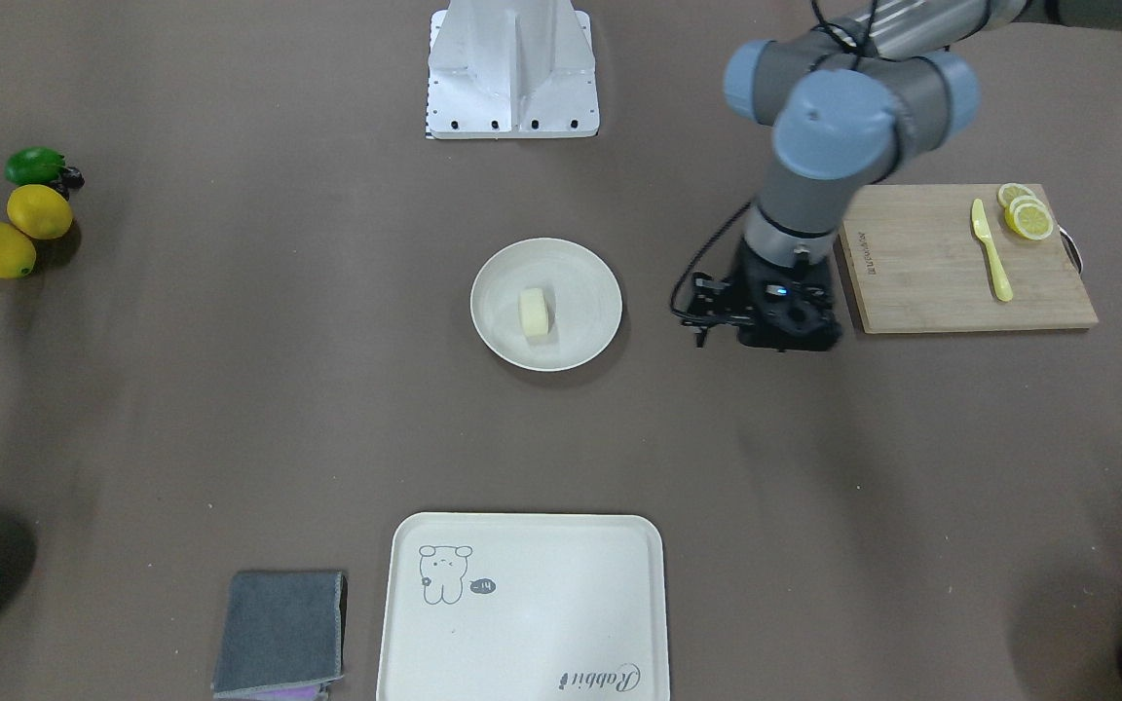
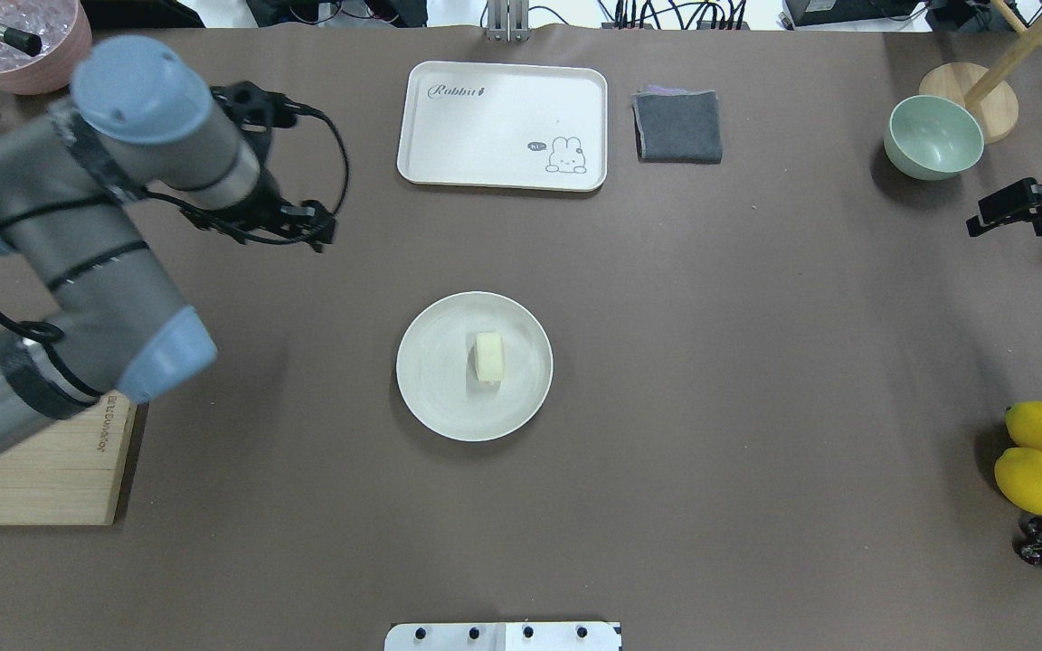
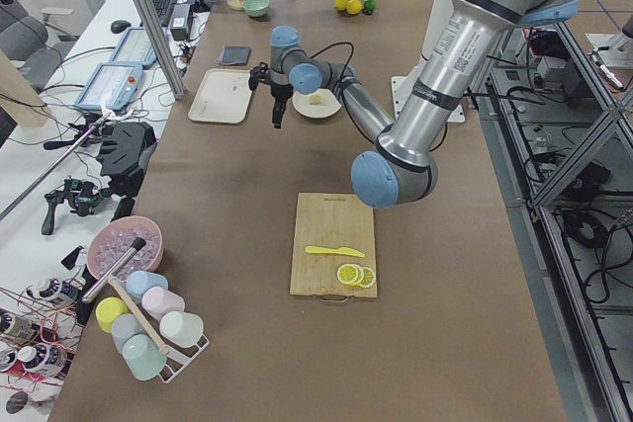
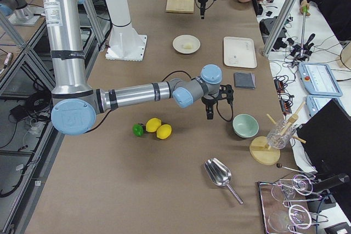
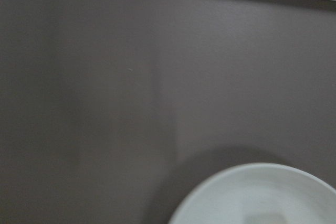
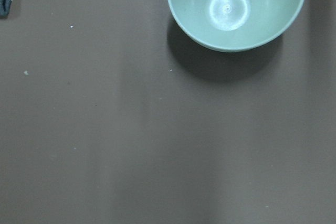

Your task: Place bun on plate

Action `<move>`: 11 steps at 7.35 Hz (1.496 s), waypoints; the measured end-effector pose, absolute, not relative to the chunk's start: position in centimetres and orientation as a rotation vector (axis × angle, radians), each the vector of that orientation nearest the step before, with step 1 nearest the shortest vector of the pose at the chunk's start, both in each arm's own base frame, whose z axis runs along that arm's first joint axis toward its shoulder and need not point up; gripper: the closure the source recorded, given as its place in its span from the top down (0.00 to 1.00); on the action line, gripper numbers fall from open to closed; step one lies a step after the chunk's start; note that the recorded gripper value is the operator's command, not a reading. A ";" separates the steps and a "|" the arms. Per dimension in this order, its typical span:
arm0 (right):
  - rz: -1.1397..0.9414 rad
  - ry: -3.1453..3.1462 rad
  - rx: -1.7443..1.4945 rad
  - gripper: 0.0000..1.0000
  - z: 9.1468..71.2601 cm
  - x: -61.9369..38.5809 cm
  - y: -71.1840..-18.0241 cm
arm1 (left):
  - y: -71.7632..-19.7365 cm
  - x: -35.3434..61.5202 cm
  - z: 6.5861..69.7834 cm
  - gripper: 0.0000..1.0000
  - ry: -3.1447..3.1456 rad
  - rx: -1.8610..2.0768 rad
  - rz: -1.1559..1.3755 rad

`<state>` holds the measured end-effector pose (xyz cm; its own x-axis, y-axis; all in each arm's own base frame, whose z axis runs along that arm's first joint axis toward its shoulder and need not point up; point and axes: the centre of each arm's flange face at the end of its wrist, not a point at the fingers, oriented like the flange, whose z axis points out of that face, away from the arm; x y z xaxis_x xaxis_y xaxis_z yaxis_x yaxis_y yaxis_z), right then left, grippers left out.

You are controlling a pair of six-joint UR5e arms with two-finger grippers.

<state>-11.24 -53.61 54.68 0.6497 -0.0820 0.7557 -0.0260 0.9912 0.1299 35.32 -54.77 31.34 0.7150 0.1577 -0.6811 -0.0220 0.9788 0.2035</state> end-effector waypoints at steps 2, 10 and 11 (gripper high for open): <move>-0.114 -0.804 0.140 1.00 58.4 -6.1 -54.5 | -57.4 20.9 41.7 0.97 0.739 0.172 0.213; -0.121 -0.773 0.094 1.00 62.8 1.0 -53.4 | -49.3 5.2 60.3 0.97 0.731 0.100 0.224; -0.117 -0.774 0.100 1.00 62.8 1.6 -53.5 | -49.2 4.4 61.1 0.97 0.732 0.106 0.219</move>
<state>1.58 -53.46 62.75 0.7095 -0.1417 0.6903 0.0685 0.9888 0.1326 4.38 -49.22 61.13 0.7224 0.2349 -0.6504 -0.1608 0.9718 0.1724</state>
